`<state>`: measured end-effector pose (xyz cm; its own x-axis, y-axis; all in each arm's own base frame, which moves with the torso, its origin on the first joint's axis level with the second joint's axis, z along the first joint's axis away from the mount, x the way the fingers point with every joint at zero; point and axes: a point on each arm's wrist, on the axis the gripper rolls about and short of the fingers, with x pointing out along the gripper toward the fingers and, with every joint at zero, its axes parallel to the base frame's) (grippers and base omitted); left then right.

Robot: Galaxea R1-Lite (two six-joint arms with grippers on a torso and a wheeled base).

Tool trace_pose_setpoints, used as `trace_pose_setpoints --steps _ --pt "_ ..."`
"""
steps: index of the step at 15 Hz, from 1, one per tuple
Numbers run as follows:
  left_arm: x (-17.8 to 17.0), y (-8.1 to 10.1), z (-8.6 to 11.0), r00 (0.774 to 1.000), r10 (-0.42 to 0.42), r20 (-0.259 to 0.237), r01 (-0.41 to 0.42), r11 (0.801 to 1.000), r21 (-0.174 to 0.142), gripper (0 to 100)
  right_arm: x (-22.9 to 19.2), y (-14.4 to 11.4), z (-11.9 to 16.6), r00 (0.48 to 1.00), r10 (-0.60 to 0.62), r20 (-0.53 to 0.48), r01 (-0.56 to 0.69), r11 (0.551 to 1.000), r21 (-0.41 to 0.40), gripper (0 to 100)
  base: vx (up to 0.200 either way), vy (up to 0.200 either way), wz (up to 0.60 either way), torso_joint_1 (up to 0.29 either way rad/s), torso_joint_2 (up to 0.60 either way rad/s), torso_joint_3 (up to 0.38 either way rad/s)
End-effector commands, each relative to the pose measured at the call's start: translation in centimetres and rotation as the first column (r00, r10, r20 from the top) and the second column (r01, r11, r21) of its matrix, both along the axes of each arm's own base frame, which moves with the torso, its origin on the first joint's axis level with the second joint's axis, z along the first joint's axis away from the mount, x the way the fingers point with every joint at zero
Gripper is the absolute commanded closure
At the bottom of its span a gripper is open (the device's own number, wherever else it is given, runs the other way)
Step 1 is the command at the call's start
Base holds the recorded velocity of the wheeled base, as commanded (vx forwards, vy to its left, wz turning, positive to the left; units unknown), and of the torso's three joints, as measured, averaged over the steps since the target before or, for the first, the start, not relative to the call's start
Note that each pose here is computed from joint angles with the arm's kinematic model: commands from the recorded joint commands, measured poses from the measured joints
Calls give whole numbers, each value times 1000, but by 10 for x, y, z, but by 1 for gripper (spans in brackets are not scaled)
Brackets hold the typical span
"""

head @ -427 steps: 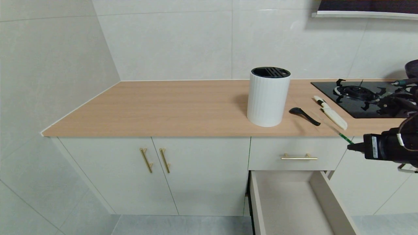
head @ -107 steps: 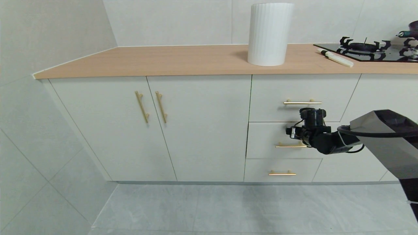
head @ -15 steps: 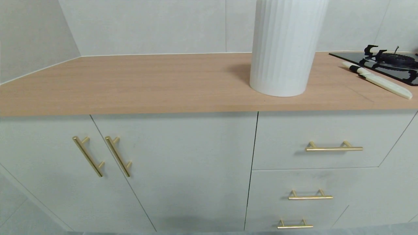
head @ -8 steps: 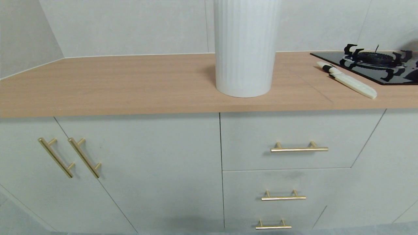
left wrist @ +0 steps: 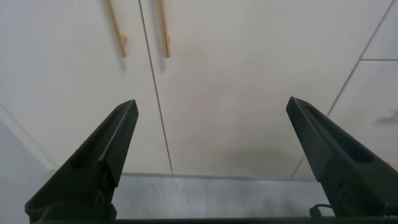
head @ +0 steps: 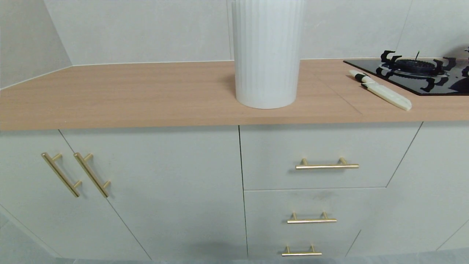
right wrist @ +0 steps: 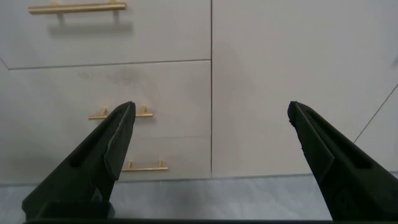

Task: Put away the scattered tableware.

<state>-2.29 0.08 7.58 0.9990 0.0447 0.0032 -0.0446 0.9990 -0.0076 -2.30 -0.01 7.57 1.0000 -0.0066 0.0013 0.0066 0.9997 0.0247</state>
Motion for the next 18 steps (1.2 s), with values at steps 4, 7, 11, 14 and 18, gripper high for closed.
trace_pose_setpoints --steps 4,7,11,14,18 --pt "0 0 0 1000 1 0 -1 1000 0 0 0 0 0 1000 -3 -1 3 1000 0 0 200 0 0 1 0 0" --pt "0 0 0 1000 1 0 -1 1000 0 0 0 0 0 1000 -3 -1 3 1000 0 0 133 0 0 0 2 2" --pt "0 0 0 1000 1 0 -1 1000 0 0 0 0 0 1000 -3 -1 3 1000 -2 0 0 0 0 0 0 0" --pt "0 0 0 1000 1 0 -1 1000 0 0 0 0 0 1000 -3 -1 3 1000 -3 0 0 0 0 0 0 0" --pt "0 0 0 1000 1 0 -1 1000 0 0 0 0 0 1000 0 -1 0 1000 -3 0 0 0 0 24 -134 -111"
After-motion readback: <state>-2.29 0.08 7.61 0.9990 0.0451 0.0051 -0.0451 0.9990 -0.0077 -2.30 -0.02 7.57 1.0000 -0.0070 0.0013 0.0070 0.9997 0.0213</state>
